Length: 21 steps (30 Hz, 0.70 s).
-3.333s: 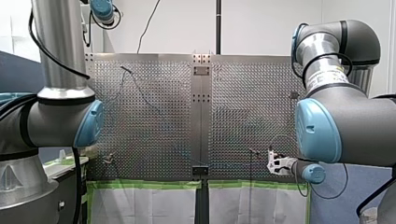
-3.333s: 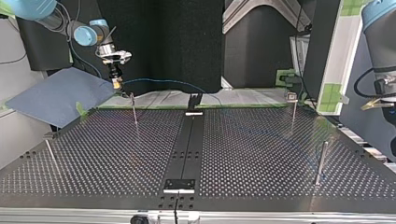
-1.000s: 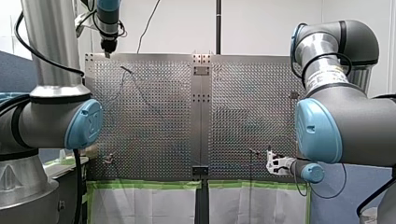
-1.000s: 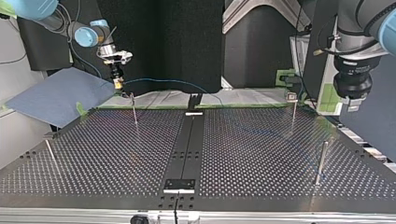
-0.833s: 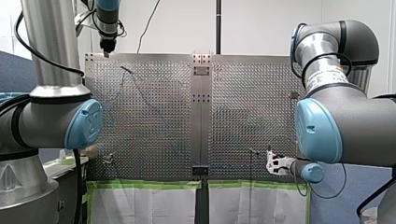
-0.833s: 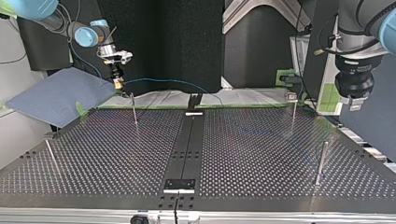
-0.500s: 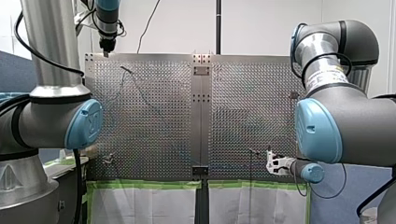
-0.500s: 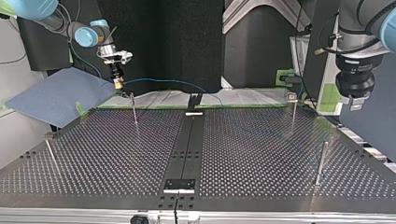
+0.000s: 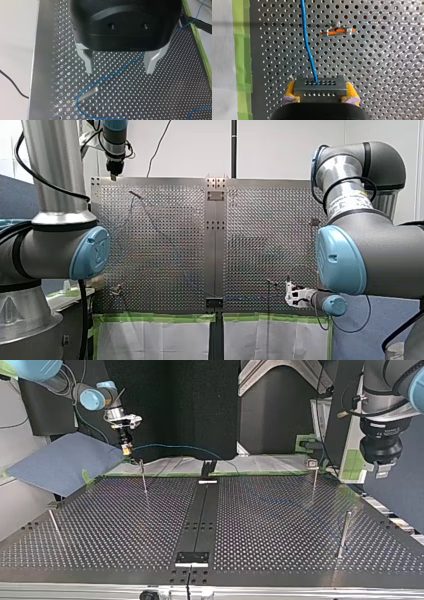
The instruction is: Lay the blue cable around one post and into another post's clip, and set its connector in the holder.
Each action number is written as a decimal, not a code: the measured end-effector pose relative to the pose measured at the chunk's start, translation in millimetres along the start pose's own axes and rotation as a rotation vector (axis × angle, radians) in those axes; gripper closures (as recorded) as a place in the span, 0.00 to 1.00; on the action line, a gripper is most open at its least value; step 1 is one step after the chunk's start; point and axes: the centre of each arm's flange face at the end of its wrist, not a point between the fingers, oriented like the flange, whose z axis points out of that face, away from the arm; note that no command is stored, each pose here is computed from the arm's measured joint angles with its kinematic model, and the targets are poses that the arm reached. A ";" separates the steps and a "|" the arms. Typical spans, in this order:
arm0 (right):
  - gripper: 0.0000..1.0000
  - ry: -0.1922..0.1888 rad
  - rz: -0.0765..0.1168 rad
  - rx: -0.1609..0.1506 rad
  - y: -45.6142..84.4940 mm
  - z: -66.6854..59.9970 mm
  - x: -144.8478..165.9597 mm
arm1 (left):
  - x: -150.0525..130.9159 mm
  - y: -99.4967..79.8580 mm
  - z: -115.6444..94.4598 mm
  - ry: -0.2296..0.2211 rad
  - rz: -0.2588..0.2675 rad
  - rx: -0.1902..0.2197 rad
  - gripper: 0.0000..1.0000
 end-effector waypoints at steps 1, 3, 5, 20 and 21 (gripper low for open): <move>1.00 0.000 0.000 0.000 0.0 0.0 0.0 | -0.3 -0.3 0.0 -0.003 -0.002 0.002 0.00; 1.00 0.000 0.000 0.000 0.0 0.0 0.0 | -0.5 -2.0 0.8 -0.013 -0.008 0.013 0.00; 1.00 0.000 0.000 0.000 0.1 -0.1 -0.1 | 1.3 -5.0 1.9 -0.021 -0.018 0.028 0.00; 1.00 -0.024 -0.019 -0.060 11.0 -3.7 -2.3 | 49.2 -67.7 15.3 -0.011 -0.096 0.258 0.00; 1.00 -0.027 -0.021 -0.065 12.3 -4.2 -2.6 | 53.0 -73.6 17.4 -0.007 -0.101 0.270 0.00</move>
